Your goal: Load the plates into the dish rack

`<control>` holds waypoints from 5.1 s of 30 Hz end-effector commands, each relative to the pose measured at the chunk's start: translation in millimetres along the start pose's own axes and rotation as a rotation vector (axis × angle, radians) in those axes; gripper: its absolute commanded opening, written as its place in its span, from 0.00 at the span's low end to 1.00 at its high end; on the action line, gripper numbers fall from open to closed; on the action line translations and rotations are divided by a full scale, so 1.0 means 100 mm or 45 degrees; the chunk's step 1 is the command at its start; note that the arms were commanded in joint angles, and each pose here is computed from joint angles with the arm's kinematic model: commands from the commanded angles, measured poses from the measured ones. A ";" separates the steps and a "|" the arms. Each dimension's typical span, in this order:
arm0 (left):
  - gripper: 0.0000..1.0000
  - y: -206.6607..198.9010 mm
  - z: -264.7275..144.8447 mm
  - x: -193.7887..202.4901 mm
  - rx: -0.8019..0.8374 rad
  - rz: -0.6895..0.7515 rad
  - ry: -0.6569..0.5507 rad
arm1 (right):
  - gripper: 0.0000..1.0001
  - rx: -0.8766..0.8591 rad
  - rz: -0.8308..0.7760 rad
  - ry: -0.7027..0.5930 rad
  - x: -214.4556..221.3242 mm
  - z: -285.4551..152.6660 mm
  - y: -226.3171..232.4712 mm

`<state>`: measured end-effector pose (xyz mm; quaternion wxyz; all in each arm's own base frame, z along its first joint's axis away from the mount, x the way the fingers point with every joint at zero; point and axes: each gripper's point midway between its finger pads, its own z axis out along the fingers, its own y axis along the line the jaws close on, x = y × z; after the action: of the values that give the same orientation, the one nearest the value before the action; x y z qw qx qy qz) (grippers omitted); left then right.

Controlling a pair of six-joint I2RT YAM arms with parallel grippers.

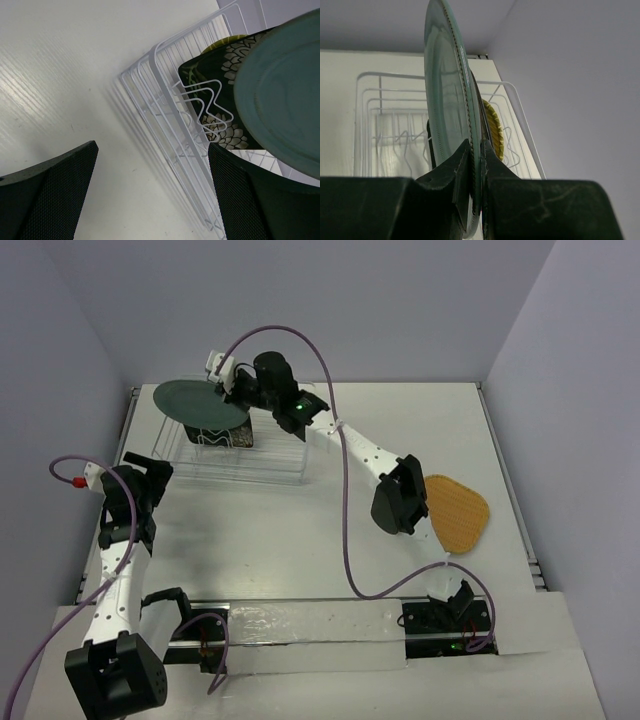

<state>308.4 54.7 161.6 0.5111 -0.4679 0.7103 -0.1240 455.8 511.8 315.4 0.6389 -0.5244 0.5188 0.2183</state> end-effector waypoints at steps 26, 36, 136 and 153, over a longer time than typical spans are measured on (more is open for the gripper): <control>0.99 -0.12 0.05 -0.02 0.082 0.014 0.015 | 0.00 0.062 -0.036 -0.252 -0.05 0.38 0.09; 0.99 -0.15 0.04 -0.03 0.097 0.022 0.013 | 0.38 0.110 0.013 -0.210 0.10 0.39 0.13; 0.00 -2.37 -1.27 6.04 1.220 1.162 1.416 | 0.96 1.542 1.838 -0.262 2.26 -5.66 0.14; 0.00 -2.25 -1.26 6.12 1.165 1.118 1.475 | 0.80 1.206 1.852 -0.246 2.01 -5.17 0.14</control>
<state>347.9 -581.6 28.4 0.2649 0.1982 0.8451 -0.4199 283.6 -20.5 134.0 0.5078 0.3453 0.7146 0.3351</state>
